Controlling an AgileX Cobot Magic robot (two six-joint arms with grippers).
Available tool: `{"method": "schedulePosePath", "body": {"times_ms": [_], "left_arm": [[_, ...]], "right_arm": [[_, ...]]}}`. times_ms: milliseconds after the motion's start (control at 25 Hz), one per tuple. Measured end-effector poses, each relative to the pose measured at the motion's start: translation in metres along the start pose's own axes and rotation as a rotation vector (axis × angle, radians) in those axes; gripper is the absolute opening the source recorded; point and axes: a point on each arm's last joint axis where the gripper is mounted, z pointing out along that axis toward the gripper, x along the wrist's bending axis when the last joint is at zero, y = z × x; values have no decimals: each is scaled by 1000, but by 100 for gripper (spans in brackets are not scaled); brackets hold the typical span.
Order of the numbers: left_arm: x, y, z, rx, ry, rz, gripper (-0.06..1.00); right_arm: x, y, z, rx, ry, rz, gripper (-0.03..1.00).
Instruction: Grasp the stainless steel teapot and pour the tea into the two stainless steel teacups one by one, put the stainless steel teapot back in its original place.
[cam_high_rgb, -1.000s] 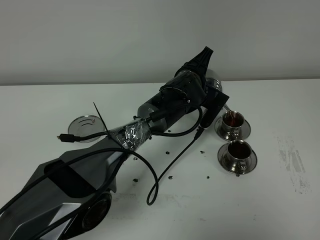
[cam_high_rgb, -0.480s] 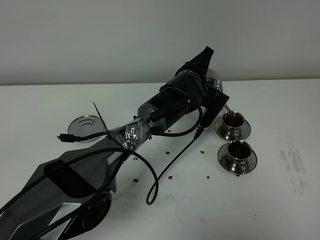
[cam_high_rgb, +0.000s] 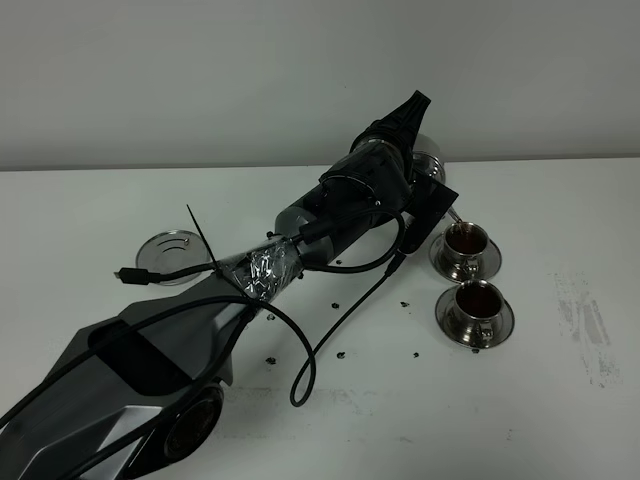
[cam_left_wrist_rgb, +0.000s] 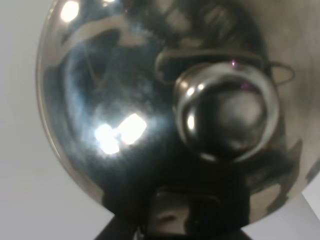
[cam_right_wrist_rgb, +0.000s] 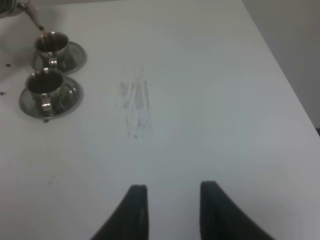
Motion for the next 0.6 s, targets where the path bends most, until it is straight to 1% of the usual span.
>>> {"method": "schedulePosePath", "body": {"times_ms": [600], "left_arm": [[1, 0, 0, -2, 6, 1, 20]], "right_arm": [[0, 0, 0, 0, 0, 0, 24]]}}
